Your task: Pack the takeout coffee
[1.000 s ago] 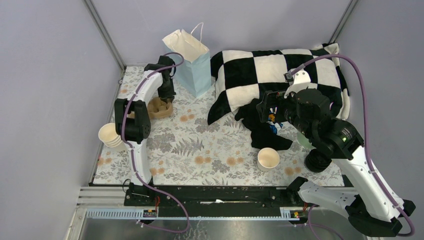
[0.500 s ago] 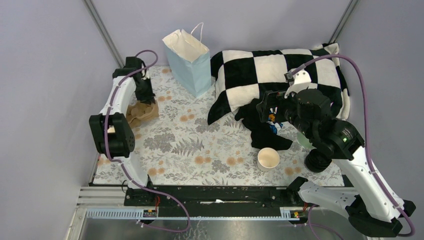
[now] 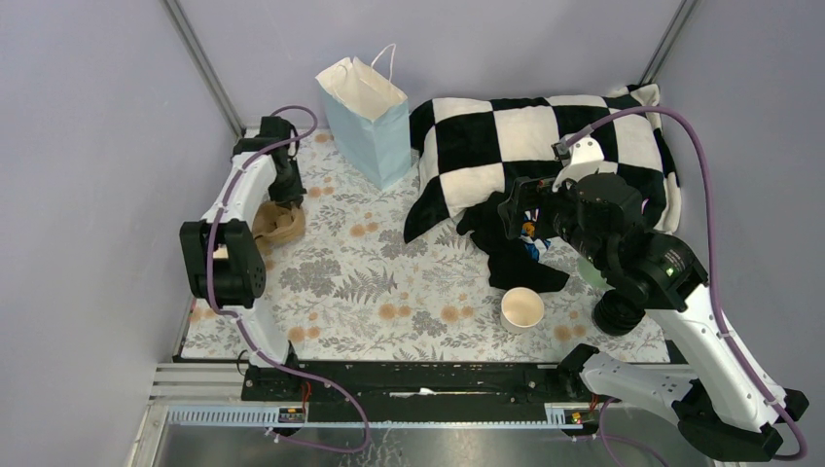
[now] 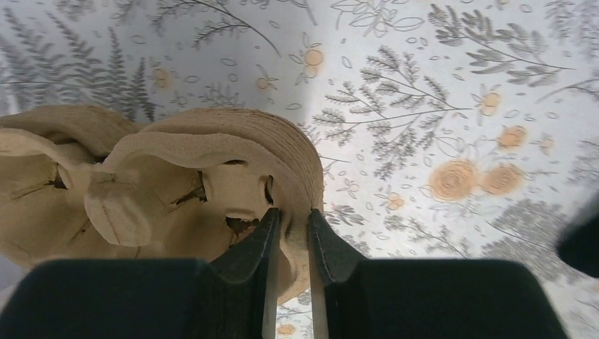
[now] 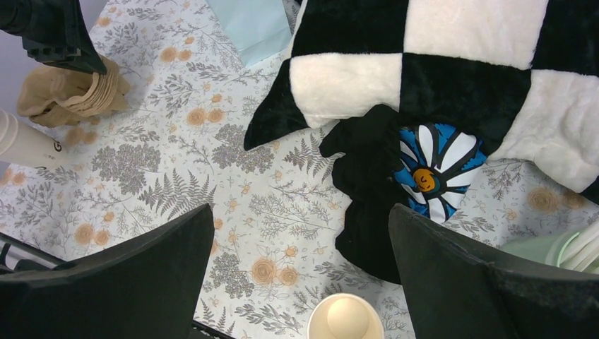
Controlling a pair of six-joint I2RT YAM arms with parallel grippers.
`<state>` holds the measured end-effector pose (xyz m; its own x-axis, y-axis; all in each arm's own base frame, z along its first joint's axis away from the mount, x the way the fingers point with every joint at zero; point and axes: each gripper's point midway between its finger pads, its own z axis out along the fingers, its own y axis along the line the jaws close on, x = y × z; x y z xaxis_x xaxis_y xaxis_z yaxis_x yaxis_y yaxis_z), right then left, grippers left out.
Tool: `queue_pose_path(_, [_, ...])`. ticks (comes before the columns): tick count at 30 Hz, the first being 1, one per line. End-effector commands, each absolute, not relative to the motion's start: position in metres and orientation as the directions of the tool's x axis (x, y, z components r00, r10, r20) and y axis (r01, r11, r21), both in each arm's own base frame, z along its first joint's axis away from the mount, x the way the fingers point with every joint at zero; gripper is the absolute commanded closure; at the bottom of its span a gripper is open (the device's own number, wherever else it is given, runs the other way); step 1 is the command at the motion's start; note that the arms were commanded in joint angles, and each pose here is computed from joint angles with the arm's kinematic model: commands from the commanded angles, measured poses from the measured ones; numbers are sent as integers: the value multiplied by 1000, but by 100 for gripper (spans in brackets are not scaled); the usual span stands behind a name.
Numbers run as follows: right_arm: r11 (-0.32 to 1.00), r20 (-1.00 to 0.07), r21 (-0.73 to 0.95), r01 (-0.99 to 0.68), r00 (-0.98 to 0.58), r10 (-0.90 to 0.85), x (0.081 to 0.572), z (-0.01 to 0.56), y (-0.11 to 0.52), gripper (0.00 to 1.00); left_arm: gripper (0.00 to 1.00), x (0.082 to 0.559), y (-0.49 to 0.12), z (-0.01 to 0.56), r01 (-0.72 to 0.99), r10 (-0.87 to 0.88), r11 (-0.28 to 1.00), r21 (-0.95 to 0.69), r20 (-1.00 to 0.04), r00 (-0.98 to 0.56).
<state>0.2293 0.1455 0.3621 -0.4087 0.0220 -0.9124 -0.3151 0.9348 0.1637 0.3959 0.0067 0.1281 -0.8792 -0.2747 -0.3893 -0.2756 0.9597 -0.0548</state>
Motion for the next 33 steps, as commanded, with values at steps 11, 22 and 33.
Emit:
queue_pose_path(11, [922, -917, 189, -337, -395, 43, 231, 367, 154, 0, 98, 398, 15, 142, -262, -149, 945, 197, -456, -878])
queue_pose_path(22, [920, -916, 188, -343, -400, 39, 225, 364, 151, 0, 30, 384, 33, 195, -422, -337, 906, 26, -558, -758])
queue_pose_path(33, [913, -925, 156, -376, -379, 2, 225, 364, 151, 0, 28, 350, 71, 129, -419, -375, 907, 42, -372, -849])
